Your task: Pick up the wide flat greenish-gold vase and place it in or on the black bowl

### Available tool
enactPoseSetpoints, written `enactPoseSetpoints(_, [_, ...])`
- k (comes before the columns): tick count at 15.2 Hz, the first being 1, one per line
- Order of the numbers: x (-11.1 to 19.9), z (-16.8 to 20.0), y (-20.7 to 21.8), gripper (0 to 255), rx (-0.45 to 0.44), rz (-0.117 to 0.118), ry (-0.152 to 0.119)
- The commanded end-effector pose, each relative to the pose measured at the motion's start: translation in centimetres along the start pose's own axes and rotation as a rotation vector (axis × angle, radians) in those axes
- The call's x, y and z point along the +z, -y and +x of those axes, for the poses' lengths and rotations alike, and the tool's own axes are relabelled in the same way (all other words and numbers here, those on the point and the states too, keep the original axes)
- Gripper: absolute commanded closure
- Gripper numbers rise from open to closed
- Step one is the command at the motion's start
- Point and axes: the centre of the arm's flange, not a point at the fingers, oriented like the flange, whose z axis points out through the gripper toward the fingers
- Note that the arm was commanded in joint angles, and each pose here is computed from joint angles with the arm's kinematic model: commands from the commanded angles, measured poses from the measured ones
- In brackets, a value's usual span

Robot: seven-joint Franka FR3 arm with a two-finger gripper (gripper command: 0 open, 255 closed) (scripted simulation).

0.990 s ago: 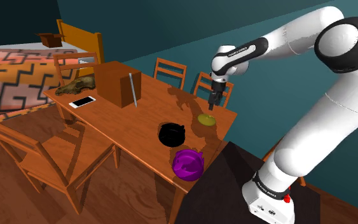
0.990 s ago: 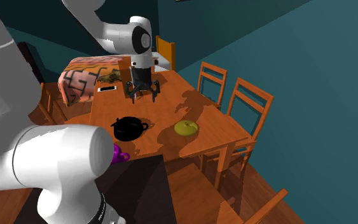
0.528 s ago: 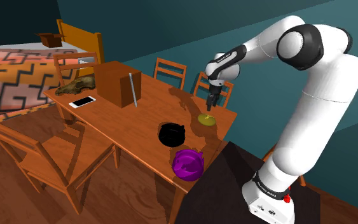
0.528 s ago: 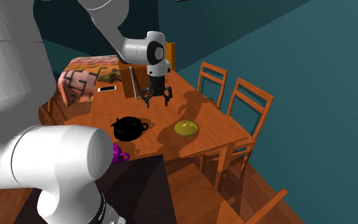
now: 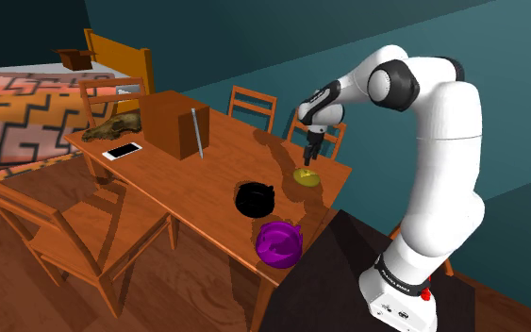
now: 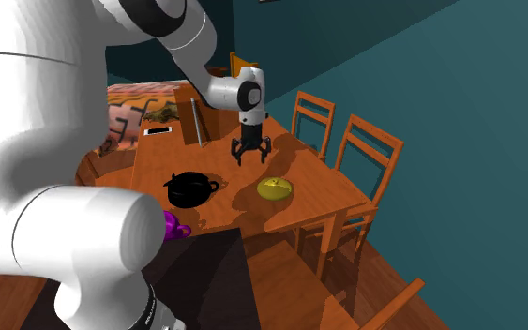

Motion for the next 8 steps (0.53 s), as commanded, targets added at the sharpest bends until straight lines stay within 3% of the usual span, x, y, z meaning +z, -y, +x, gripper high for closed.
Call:
enactPoseSetpoints(1, [1.2,1.2,-2.0,0,-0.001,-0.003,0.0])
enactPoseSetpoints(8, [5.5,5.0,-9.1,0,-0.003,-0.013,0.001])
